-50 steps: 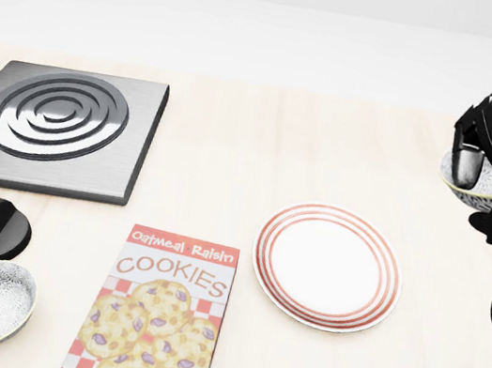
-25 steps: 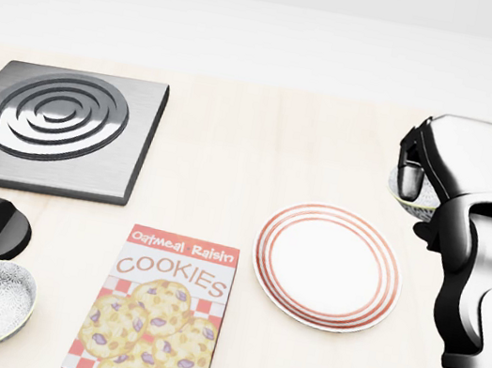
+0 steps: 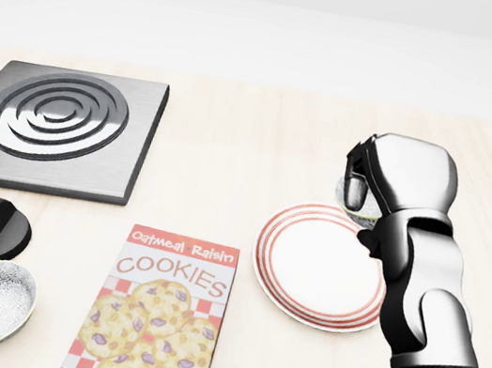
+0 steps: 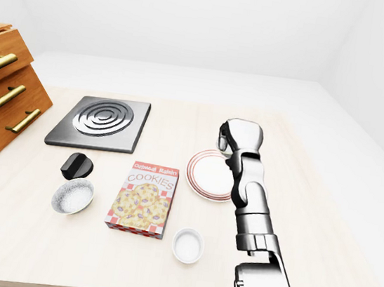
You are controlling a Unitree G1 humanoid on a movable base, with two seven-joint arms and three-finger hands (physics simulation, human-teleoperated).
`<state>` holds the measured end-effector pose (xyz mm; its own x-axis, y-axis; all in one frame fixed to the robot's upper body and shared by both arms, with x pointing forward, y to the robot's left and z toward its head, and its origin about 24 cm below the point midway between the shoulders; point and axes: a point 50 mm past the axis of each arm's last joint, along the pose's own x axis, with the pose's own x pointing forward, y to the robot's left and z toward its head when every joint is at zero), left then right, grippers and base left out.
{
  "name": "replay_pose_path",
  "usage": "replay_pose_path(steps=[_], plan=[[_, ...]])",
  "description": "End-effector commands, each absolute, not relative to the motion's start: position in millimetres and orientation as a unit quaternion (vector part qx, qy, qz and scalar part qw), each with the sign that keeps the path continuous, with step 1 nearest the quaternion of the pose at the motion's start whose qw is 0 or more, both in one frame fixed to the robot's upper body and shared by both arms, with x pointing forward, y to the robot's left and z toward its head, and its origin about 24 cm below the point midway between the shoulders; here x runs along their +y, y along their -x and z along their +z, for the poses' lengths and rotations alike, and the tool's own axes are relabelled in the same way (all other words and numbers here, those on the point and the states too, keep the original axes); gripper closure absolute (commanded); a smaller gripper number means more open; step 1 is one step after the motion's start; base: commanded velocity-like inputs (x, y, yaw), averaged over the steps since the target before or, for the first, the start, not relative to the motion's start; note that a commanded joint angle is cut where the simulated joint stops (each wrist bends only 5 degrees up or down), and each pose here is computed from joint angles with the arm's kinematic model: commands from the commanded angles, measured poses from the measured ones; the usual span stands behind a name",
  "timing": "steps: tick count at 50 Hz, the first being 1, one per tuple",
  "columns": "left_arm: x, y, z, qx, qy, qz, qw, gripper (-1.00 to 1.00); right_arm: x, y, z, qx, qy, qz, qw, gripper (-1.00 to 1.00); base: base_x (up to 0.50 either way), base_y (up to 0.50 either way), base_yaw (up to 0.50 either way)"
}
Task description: Pick the akita bowl next to the plate and place it on the plate.
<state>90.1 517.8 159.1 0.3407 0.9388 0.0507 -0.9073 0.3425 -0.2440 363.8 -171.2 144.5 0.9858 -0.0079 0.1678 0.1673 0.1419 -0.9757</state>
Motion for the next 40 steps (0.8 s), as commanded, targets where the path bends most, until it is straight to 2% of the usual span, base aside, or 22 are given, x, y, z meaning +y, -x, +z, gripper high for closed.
replay_pose_path(steps=[1, 6, 40], plan=[[518, -90, 161, -0.095, 0.084, 0.567, 0.814, -1.0, -159, -367, 129, -0.067, 0.626, -0.059, 0.775, 1.0, 0.0, 0.0, 0.0], [518, -90, 159, -0.093, 0.086, 0.567, 0.814, -1.0, -154, -366, 120, -0.065, 0.601, -0.055, 0.795, 1.0, 0.0, 0.0, 0.0], [517, -90, 159, -0.093, 0.086, 0.566, 0.814, -1.0, -155, -374, 79, -0.062, 0.544, -0.082, 0.833, 1.0, 0.0, 0.0, 0.0]])
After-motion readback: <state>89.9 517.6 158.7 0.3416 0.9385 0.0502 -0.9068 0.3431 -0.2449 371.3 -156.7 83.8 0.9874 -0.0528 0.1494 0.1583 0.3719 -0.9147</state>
